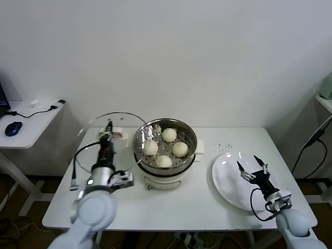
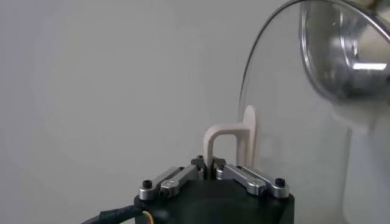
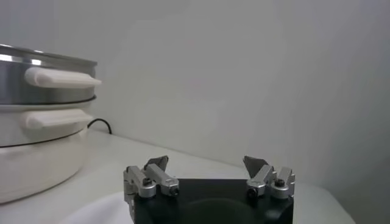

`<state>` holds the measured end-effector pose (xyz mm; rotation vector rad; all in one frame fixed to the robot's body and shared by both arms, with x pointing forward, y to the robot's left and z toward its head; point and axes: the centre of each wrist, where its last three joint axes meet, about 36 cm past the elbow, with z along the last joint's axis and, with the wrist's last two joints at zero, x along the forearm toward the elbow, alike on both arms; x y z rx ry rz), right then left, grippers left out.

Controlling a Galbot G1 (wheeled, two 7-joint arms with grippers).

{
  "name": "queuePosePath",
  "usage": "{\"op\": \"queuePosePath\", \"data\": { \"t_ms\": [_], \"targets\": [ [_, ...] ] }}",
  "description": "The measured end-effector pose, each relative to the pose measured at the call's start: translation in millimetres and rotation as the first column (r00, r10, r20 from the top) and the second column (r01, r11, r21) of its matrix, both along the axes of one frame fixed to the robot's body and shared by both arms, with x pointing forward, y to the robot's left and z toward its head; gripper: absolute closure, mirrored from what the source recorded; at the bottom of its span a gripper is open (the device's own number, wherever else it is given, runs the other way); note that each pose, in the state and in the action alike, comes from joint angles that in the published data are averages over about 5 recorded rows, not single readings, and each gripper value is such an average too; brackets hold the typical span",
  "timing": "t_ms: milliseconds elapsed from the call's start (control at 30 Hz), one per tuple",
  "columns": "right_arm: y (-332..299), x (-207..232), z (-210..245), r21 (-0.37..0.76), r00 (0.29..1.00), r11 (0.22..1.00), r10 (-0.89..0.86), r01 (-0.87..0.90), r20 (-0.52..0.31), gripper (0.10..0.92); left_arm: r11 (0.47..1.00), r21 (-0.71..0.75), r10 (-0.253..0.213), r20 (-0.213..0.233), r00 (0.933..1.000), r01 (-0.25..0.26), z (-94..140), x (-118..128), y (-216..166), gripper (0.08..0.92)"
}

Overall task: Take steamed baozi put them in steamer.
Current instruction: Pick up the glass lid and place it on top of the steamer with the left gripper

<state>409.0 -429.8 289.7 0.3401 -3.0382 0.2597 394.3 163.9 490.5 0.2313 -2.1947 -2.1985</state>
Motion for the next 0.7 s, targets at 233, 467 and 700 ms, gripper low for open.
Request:
{"op": "queuePosePath", "data": {
  "t_ms": [233, 467, 700],
  "targets": [
    [-4.9, -1.5, 0.8, -0.003, 1.000, 1.000, -0.013, 0.013, 0.003, 0.200, 0.999, -0.021, -0.040, -0.012, 0.9991, 0.040, -7.0, 18.5, -57.3, 0.852],
    [-6.3, -3.5, -0.6, 0.000, 1.000, 1.000, -0.024, 0.024, 0.005, 0.200, 0.997, -0.027, -0.071, -0.018, 0.9973, 0.070, -15.1, 35.0, -97.0, 0.852],
    [-5.5, -5.3, -2.7, 0.001, 1.000, 1.000, -0.028, 0.028, 0.005, 0.200, 0.996, -0.025, -0.088, -0.045, 0.9951, 0.087, -29.0, 47.2, -121.3, 0.852]
  ]
}}
